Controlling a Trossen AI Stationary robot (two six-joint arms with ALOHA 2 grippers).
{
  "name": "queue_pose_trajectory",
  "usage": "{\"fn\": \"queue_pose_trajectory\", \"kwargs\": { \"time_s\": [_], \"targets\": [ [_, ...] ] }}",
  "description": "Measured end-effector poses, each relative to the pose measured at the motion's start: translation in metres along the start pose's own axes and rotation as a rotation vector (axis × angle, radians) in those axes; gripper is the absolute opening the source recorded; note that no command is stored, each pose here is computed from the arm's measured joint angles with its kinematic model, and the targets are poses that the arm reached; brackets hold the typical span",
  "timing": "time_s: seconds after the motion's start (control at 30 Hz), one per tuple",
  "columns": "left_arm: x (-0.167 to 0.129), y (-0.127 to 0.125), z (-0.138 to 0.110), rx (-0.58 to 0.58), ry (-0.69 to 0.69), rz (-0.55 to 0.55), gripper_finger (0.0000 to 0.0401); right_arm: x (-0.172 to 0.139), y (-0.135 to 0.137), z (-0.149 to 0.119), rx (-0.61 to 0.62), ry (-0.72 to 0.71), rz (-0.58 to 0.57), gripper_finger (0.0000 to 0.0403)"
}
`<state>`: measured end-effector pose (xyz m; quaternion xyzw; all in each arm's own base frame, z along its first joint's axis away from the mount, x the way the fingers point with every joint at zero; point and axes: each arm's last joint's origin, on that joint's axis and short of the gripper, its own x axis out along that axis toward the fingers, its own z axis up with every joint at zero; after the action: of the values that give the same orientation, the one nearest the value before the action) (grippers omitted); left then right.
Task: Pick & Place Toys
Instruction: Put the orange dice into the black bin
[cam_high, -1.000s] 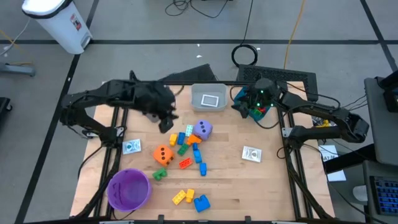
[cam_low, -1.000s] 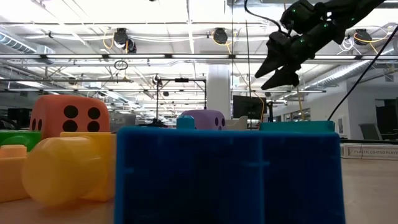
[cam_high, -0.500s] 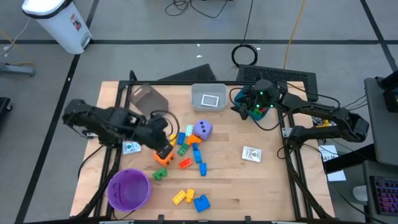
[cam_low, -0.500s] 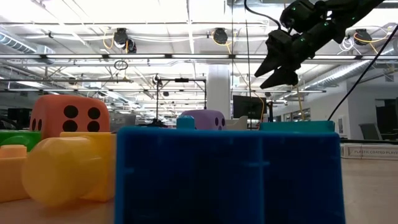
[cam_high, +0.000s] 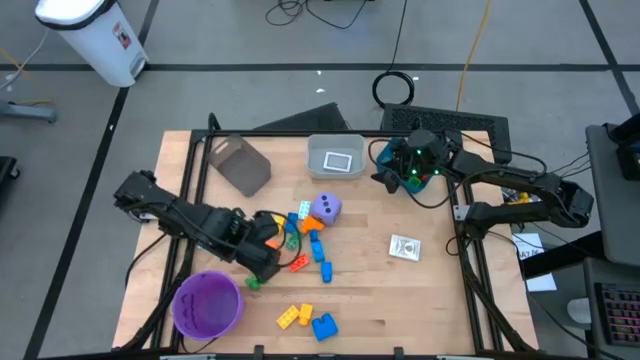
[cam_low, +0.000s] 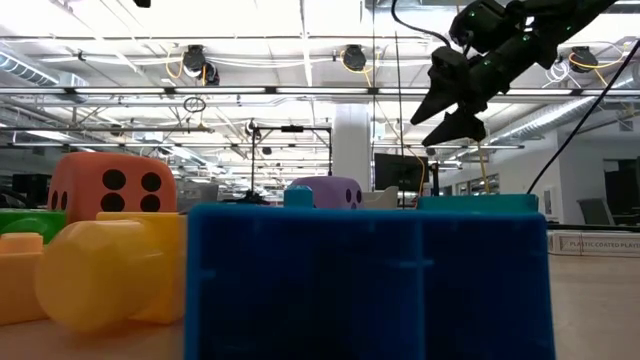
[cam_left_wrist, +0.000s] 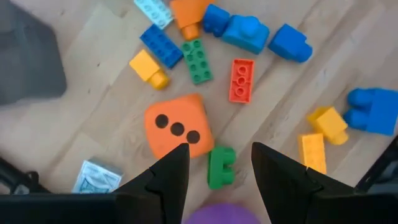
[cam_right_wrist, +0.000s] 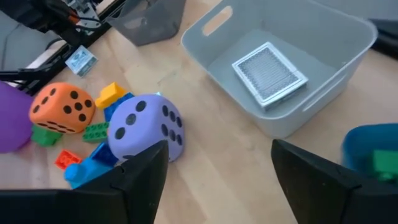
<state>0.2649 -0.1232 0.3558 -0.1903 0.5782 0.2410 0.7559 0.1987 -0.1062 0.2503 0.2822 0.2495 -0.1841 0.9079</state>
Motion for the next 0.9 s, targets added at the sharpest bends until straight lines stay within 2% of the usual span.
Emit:
{"fn": "queue_pose_trajectory", "kwargs": {
  "time_s": [0.2,0.43,0.6,0.73,0.9],
  "targets": [
    [0.007,-0.006,-0.001,0.074,0.015,0.029,0.0179,0.003,0.015,-0.006,0.06,0.032,0.049,0.027],
    [0.008,0.001,0.006,-0.04,0.0,0.066,0.018,0.006,0.039,-0.018,0.089,0.085,0.12,0.0269],
    [0.006,-0.001,0.001,-0.053,-0.01,0.063,0.0186,0.007,0.049,-0.024,0.068,0.054,0.062,0.0267],
    [0.006,-0.002,-0.001,-0.063,-0.011,0.063,0.0222,0.007,0.053,-0.024,0.055,0.026,0.041,0.0267],
    [0.006,-0.001,0.0,-0.12,-0.028,0.07,0.0301,0.007,0.053,-0.025,0.055,0.039,0.051,0.0267]
  ]
}}
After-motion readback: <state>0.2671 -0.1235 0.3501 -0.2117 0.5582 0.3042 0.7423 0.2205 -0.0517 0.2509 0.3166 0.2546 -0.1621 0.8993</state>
